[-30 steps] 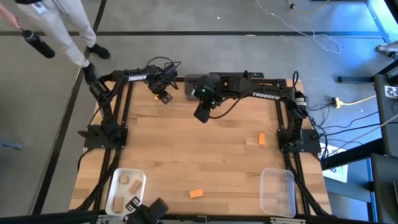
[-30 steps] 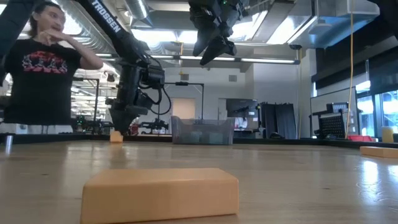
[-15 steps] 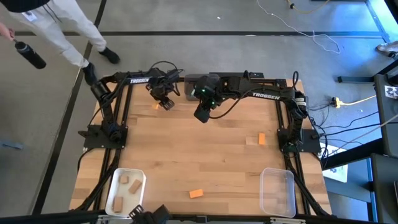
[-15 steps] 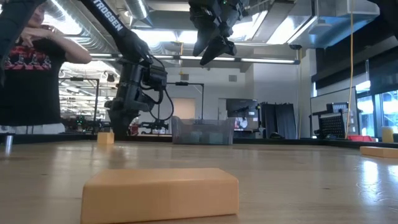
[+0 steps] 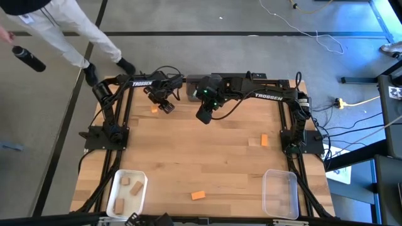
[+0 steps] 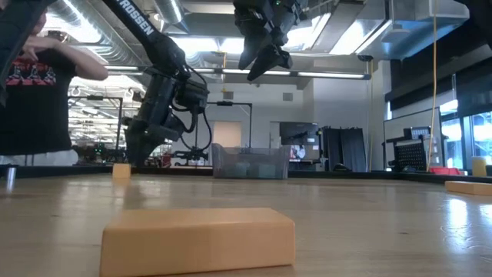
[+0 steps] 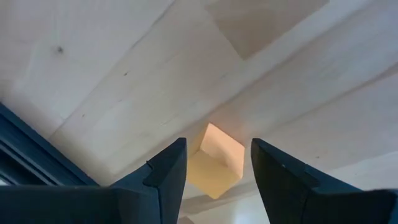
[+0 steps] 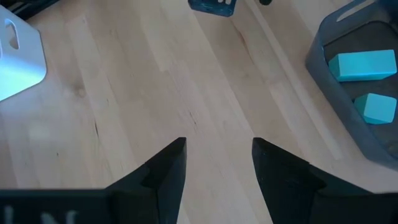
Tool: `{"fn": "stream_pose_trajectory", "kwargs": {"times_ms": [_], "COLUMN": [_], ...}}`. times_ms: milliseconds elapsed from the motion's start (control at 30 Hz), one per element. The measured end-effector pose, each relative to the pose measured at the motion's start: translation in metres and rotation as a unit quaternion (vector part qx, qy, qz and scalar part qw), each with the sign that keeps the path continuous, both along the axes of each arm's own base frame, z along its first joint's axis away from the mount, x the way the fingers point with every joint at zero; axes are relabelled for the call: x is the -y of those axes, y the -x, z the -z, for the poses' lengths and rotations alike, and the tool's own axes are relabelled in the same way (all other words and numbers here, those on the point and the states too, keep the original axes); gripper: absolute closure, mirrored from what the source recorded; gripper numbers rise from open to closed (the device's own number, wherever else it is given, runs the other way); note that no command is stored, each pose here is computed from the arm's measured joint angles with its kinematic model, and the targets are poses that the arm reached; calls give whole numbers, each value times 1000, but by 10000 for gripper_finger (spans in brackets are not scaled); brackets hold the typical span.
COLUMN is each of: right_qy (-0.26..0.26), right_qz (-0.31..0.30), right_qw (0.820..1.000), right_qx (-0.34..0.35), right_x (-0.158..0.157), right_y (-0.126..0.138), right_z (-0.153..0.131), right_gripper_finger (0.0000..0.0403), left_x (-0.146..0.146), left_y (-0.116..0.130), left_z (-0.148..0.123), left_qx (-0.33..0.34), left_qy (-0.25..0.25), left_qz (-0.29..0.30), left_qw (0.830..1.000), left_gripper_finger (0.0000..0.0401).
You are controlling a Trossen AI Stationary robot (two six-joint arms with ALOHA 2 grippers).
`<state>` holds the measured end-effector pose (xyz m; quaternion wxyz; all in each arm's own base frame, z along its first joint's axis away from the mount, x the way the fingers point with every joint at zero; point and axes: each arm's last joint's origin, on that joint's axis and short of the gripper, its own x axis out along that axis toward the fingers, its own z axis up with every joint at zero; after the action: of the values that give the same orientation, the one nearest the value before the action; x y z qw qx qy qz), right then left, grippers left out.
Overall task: Sort & place blocks by color
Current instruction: Put the top orange block into the transparent bin
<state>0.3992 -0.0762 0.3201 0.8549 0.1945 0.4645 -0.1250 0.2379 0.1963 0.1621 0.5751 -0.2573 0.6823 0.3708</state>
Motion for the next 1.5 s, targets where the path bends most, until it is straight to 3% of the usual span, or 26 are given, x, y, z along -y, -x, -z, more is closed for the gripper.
{"fn": "stream_pose_trajectory", "kwargs": {"times_ms": [200, 433, 600, 733, 900, 1067, 1367, 1500], "right_qy": [7, 13, 12, 12, 13, 12, 4, 4], "right_qz": [-11, -20, -20, -20, -21, -19, -8, -8], "right_qw": [1000, 1000, 1000, 1000, 1000, 1000, 1000, 1000], "right_qx": [0, -1, -2, -2, -1, -1, 0, 0], "right_x": [0, 0, 0, 0, 0, 0, 0, 0], "right_y": [0, 0, 0, 0, 0, 0, 0, 0], "right_z": [0, 0, 0, 0, 0, 0, 0, 0], "right_gripper_finger": [219, 219, 219, 219, 219, 219, 219, 219], "left_x": [5, 11, 15, 20, 20, 23, 22, 22], "left_y": [0, 8, 10, 15, 15, 11, 14, 14], "left_z": [-7, -25, -19, -5, 1, 1, 0, 1], "left_qx": [-7, -12, -4, -8, -36, -35, -67, -55], "left_qy": [-10, 3, 44, 51, 5, -1, -36, -23], "left_qz": [7, 98, 150, 154, 162, 172, 142, 137], "left_qw": [1000, 995, 988, 987, 986, 984, 987, 989], "left_gripper_finger": [231, 231, 231, 231, 231, 231, 231, 231]}}
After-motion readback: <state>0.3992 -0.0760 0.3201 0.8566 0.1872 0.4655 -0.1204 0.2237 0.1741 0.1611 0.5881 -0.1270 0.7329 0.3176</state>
